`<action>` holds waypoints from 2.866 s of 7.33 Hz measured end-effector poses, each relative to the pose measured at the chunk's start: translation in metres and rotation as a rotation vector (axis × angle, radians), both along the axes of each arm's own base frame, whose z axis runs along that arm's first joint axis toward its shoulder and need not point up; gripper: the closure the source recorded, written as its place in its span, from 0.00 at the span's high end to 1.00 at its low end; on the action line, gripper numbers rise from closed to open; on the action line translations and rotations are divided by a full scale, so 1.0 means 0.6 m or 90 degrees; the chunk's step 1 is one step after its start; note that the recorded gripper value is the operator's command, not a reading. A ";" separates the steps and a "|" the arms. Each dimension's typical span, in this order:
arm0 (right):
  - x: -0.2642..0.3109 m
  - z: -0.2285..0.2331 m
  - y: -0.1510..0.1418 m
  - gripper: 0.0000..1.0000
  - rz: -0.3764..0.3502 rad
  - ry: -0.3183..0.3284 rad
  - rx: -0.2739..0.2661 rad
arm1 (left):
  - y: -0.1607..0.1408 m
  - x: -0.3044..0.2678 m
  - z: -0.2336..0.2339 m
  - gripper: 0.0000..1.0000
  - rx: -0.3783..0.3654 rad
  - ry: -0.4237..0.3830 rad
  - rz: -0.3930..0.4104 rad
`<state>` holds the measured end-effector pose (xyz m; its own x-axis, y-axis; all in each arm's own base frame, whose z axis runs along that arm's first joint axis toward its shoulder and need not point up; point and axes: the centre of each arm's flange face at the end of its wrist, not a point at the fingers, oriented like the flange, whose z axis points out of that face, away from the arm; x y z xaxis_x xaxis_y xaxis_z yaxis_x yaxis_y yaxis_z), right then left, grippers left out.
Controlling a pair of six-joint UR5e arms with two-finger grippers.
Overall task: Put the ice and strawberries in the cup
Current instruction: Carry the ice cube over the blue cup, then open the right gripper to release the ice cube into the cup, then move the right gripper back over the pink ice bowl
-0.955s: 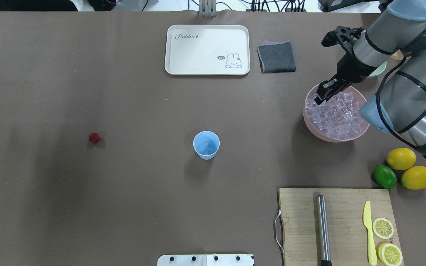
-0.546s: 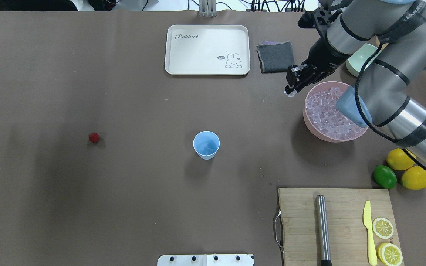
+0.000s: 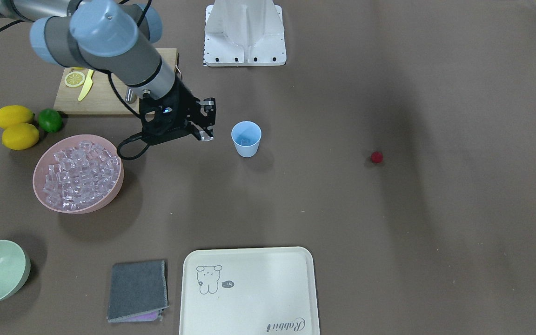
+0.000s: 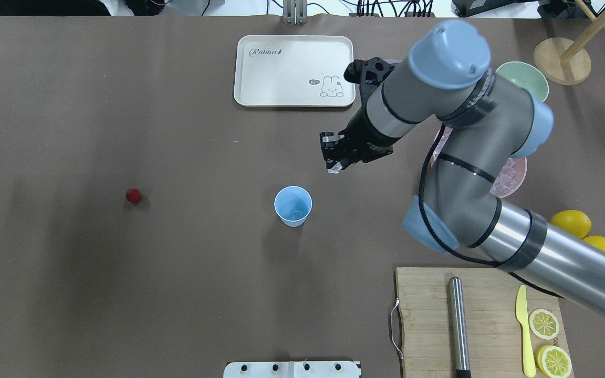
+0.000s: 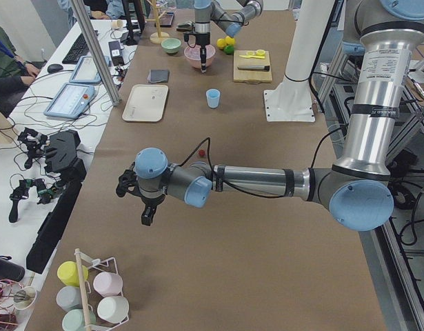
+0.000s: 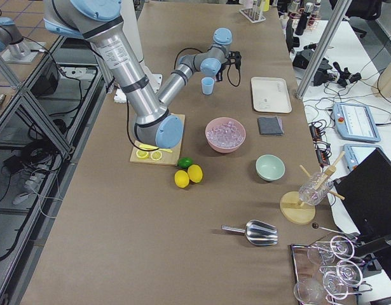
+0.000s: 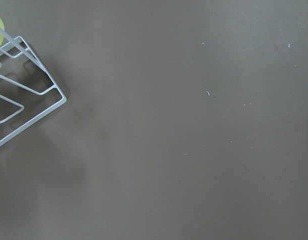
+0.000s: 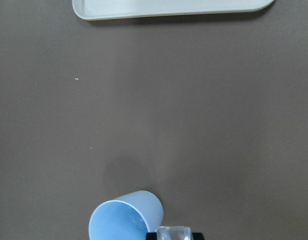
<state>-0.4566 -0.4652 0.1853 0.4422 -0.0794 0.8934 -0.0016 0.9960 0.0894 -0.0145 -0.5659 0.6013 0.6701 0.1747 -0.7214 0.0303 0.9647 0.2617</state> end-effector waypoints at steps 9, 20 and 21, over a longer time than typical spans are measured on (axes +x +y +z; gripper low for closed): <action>-0.144 -0.010 0.083 0.99 0.040 0.018 -0.014 | 0.003 0.000 0.012 0.98 -0.006 -0.001 0.003; 0.298 0.208 -0.189 0.99 -0.020 0.025 0.054 | -0.022 0.002 -0.022 0.98 0.007 0.003 -0.001; 0.331 0.251 -0.202 0.99 -0.016 0.067 0.086 | -0.022 0.002 -0.023 0.98 0.008 0.003 -0.001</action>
